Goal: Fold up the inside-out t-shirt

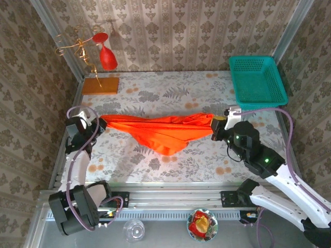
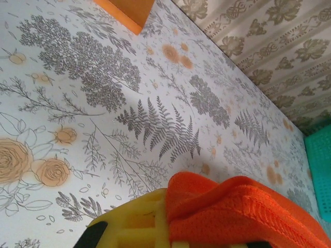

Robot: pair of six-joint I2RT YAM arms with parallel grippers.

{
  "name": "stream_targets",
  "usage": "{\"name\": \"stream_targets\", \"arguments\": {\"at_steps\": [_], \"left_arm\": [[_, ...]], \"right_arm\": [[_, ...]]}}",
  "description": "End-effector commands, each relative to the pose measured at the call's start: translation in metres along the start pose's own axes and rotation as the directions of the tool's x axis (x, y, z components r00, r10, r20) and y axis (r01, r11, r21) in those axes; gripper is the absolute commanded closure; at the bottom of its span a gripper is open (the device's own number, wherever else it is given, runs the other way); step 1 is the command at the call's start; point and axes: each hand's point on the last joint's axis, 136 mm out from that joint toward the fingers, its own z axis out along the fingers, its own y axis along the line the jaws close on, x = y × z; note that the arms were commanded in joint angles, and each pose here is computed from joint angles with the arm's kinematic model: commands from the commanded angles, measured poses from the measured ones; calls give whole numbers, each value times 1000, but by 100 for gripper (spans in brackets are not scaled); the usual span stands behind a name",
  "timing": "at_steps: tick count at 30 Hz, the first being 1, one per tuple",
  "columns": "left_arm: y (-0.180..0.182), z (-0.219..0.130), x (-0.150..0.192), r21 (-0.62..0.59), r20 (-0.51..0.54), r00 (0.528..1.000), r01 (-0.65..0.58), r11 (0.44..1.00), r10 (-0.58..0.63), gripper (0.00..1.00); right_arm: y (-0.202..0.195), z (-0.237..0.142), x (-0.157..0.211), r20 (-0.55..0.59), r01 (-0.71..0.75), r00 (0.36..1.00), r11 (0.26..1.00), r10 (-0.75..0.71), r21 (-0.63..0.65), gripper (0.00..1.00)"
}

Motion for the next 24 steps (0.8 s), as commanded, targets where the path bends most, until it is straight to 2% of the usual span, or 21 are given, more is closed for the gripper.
{"name": "stream_targets", "arguments": {"at_steps": [1, 3, 6, 9, 11, 16, 21, 24], "left_arm": [[2, 8, 22, -3, -98, 995, 16, 1000, -16, 100], [-15, 14, 42, 57, -177, 984, -28, 998, 37, 100], [-33, 17, 72, 100, -270, 954, -106, 989, 129, 100], [-46, 16, 95, 127, -323, 926, -163, 978, 196, 100], [-51, 15, 106, 146, -344, 912, -184, 972, 224, 100], [-55, 16, 119, 165, -373, 897, -188, 968, 238, 100], [-56, 20, 121, 168, -381, 892, -190, 967, 242, 100], [-58, 21, 120, 170, -378, 893, -193, 966, 245, 100]], "right_arm": [[-44, 12, 46, -88, -82, 991, 977, 101, 196, 100], [-37, 28, 82, -224, -92, 966, 983, 127, 161, 98], [-20, 41, 115, -407, -65, 908, 993, 101, 102, 83], [-6, 46, 122, -486, -49, 871, 997, 75, 65, 57], [6, 50, 117, -499, -40, 865, 999, 42, 15, 52], [31, 59, 110, -560, -16, 828, 997, -32, -79, 49], [13, 66, 113, -649, 117, 759, 992, -58, 48, 49], [20, 73, 118, -689, 160, 717, 987, -106, 14, 47]]}}
